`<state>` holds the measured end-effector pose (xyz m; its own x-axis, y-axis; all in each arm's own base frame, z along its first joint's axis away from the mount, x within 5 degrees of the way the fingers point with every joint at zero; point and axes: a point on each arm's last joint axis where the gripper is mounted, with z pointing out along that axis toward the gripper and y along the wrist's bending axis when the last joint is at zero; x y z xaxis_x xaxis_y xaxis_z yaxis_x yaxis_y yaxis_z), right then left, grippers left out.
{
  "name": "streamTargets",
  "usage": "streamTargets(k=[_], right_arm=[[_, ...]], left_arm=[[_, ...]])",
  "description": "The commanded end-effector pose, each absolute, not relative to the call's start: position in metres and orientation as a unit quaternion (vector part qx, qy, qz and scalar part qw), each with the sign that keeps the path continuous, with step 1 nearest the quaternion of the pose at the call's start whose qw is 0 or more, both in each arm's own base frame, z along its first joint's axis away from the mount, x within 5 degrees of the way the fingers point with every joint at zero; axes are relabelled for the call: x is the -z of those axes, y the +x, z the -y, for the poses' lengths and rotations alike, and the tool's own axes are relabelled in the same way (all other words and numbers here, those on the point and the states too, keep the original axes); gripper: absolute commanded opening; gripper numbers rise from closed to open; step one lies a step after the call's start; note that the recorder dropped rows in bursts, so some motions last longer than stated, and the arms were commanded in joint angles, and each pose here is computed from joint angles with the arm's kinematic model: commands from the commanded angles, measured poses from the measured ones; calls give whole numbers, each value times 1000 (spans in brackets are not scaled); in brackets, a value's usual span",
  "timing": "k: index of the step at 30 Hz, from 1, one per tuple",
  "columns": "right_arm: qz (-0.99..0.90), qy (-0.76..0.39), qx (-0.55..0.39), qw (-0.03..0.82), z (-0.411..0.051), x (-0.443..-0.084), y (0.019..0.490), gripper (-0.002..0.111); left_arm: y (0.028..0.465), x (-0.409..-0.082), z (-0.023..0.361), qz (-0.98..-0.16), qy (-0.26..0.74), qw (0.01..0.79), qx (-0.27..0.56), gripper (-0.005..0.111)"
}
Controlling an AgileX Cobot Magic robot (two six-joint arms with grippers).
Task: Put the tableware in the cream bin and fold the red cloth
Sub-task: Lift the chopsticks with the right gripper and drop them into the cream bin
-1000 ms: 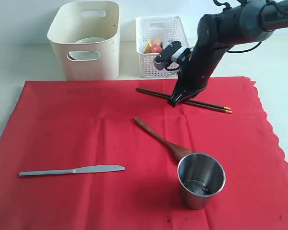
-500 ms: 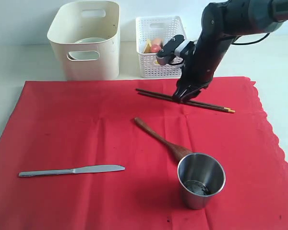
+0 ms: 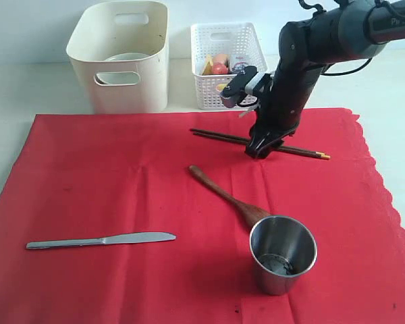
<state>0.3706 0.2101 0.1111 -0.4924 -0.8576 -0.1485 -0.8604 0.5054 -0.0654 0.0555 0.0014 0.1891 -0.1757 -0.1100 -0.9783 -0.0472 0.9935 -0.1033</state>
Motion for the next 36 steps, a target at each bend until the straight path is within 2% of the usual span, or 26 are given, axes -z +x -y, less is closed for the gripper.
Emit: streamTargets(k=[1, 5, 6, 11, 19, 25, 30, 36], right_arm=[[-857, -515, -8, 35, -206, -104, 364, 27], [-853, -522, -8, 30, -206, -105, 363, 2], [-853, -521, -8, 31, -206, -105, 363, 0], [-845, -533, -6, 48, -207, -113, 366, 0], [-841, -528, -6, 115, -214, -165, 377, 0], [-841, -525, -28, 125, -215, -191, 370, 0], [-847, -492, -114, 166, -229, -218, 366, 0], [-841, -421, -259, 217, -256, -257, 370, 0]], left_arm=[[55, -190, -1, -763, -54, 644, 26, 1], [55, -190, -1, -763, -54, 644, 26, 1], [55, -190, -1, -763, -54, 644, 26, 1], [55, -190, -1, -763, -54, 644, 26, 1], [55, -190, -1, -763, -54, 644, 26, 1], [55, -190, -1, -763, -54, 644, 26, 1], [55, -190, -1, -763, -54, 644, 26, 1], [55, -190, -1, -763, -54, 644, 26, 1]])
